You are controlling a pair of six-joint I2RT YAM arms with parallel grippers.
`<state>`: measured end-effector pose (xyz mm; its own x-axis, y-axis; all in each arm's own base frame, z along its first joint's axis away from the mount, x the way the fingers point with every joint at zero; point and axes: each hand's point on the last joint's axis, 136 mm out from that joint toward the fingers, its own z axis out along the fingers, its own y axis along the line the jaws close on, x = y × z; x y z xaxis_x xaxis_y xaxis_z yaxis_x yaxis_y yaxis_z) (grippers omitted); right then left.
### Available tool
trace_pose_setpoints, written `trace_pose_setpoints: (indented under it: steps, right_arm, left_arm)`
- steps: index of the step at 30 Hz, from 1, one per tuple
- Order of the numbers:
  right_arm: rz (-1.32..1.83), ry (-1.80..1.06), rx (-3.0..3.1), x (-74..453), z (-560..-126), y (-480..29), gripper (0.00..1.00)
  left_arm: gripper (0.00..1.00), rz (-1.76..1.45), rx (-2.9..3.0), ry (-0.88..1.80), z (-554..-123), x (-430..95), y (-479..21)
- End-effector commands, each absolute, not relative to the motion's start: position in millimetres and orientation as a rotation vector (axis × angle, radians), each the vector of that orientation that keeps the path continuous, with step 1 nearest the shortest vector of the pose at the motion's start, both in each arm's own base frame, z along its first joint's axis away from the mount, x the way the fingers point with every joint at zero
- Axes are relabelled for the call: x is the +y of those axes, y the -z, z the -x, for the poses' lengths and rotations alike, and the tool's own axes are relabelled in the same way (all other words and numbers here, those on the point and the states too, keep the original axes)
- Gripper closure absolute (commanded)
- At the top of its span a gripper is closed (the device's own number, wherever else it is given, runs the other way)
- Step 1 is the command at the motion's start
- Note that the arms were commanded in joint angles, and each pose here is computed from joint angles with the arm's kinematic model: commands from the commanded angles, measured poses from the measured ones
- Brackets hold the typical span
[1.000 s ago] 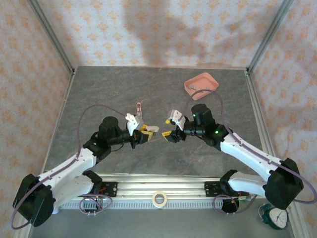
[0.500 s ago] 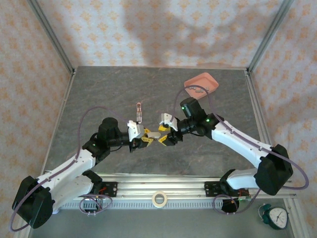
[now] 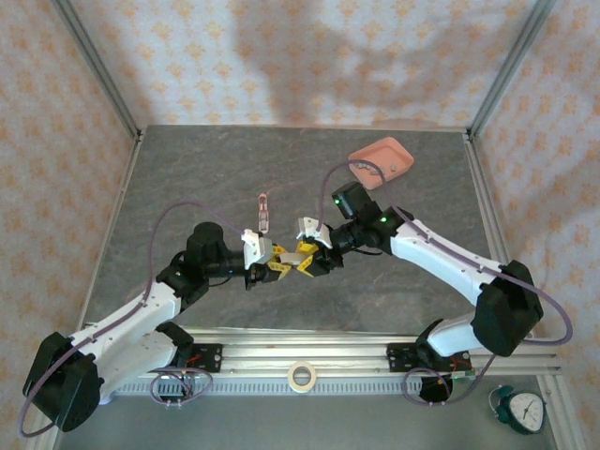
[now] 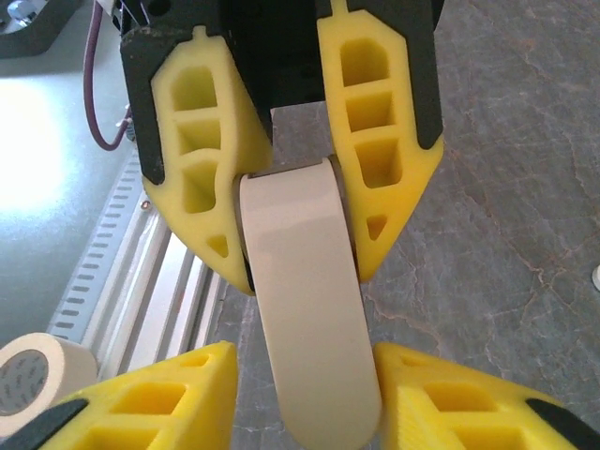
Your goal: Load the staples into the stapler
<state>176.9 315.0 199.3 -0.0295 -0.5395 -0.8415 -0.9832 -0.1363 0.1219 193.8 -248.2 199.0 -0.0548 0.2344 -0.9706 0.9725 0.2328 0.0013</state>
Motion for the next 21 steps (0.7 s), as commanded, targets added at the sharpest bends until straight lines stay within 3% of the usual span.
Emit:
trace_pose_setpoints:
  steps: [1,9,13,15,18,21]
  right_arm:
    - [1.735,-1.117,1.56,319,-172,-209,0.6]
    - [1.738,-1.13,1.565,321,-173,-209,0.71]
    - [1.736,-1.124,1.574,321,-174,-209,0.89]
    - [1.706,-1.105,1.6,320,-179,-210,0.91]
    - [1.558,-1.07,1.705,319,-197,-211,0.96]
    - [1.295,-1.036,1.863,318,-222,-212,0.97]
  left_arm:
    - [1.0,-1.227,1.418,0.929,-190,-253,-208]
    - [1.0,-1.233,1.408,0.927,-188,-253,-210]
    - [1.0,-1.211,1.425,0.906,-192,-252,-211]
    - [0.87,-1.166,1.46,0.871,-200,-249,-211]
    - [0.56,-1.027,1.547,0.755,-223,-237,-209]
    - [0.41,-0.851,1.6,0.658,-244,-220,-210]
